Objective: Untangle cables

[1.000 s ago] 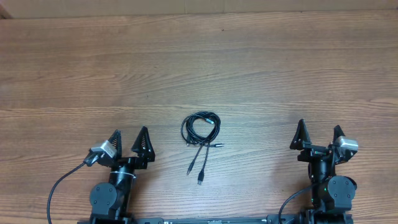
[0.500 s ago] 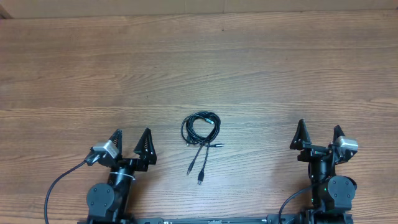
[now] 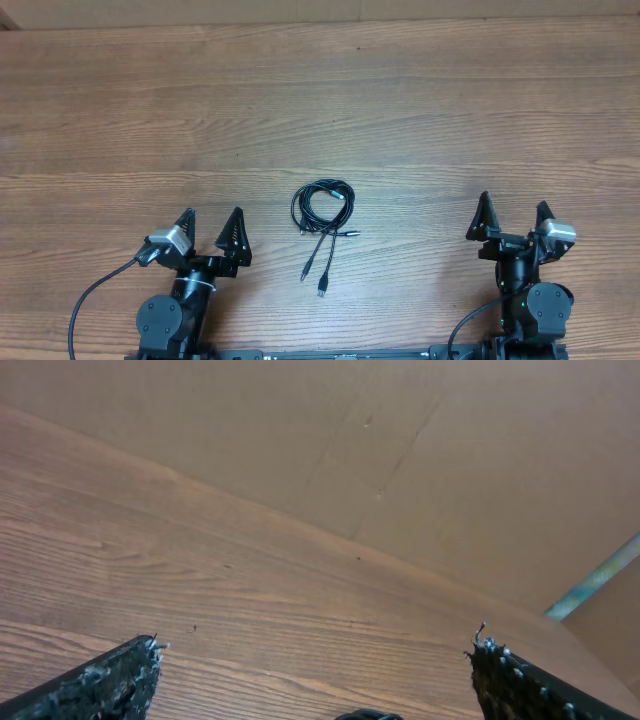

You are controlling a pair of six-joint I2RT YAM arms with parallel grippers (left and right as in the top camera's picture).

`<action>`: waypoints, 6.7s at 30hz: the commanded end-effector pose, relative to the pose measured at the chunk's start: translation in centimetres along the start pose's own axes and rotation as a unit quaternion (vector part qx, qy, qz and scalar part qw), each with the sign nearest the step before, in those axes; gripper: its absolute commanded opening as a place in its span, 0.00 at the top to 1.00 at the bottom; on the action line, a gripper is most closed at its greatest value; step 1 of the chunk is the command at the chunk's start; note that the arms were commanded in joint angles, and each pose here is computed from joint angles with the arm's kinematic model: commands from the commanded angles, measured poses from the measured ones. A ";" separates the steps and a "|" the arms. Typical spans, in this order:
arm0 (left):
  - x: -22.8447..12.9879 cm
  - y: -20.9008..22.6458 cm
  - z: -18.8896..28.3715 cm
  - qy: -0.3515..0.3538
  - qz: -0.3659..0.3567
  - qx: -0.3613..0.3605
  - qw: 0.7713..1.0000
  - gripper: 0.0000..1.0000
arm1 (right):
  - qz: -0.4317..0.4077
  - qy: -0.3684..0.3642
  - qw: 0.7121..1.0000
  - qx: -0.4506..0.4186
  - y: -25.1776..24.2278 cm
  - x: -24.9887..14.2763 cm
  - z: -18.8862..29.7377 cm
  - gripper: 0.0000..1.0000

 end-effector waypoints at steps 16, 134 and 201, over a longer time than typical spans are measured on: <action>3.3 -2.7 -2.5 0.061 -0.021 0.032 0.997 0.00 | 0.001 0.002 1.000 -0.006 -0.1 -0.3 0.0 0.00; -9.0 -4.2 -15.9 0.465 -0.150 0.183 0.853 0.00 | 0.001 0.002 1.000 -0.006 -0.1 -0.3 0.0 0.00; -1.6 -11.5 -13.4 0.390 -0.174 0.069 0.901 0.96 | 0.001 0.002 1.000 -0.006 -0.1 -0.3 0.0 0.00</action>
Point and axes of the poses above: each gripper's point midway between its finger pads, its own z axis back along the fingers, its own y axis along the line the jaws close on, x = y × z, the point moved 10 cm from there along z, back along the fingers, and after that the axes turned 12 degrees about z, right-handed, at the moved point
